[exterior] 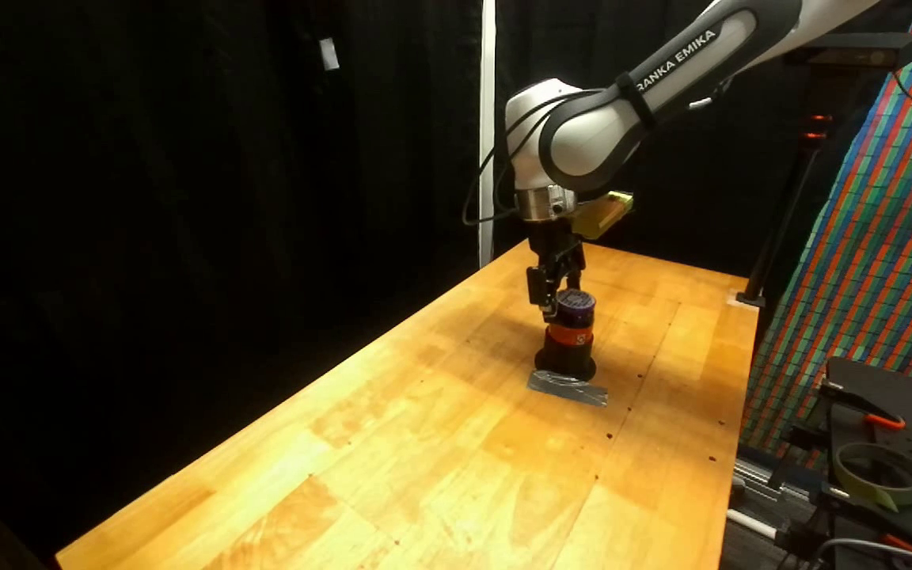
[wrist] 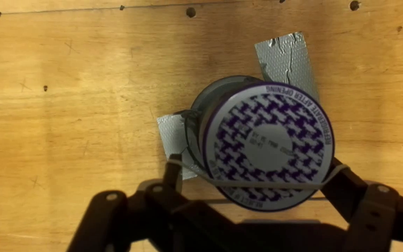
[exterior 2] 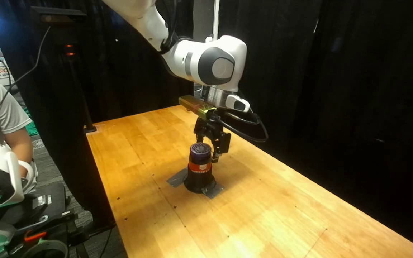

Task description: Put the elastic band on the cup

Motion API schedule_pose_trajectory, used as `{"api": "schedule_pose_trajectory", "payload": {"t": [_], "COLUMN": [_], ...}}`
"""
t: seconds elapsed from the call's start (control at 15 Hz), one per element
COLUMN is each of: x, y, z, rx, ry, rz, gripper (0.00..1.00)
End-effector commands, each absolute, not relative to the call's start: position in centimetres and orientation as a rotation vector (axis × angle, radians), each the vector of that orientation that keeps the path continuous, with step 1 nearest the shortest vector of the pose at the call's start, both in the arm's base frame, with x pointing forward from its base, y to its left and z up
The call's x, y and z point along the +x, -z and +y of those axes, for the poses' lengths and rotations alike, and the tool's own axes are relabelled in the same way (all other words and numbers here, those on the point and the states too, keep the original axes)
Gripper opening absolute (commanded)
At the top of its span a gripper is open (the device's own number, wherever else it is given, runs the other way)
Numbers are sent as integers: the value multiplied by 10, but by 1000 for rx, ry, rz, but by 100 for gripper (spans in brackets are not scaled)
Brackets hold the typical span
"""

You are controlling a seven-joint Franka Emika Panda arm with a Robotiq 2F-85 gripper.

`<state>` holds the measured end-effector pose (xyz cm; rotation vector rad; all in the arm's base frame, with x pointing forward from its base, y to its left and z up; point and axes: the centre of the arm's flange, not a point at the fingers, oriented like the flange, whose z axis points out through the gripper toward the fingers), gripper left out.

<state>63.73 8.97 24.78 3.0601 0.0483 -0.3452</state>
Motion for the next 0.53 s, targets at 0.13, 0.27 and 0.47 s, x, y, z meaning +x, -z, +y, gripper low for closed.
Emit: {"api": "schedule_pose_trajectory", "payload": {"t": [0.13,0.27,0.47], "x": [622,617,611], "y": [-252,-258,-267], "z": [90,85,81], "rx": [3018,3015,3021], "ry": [458,464,431], "rz": [32,16,0], "gripper": [100,100,100]}}
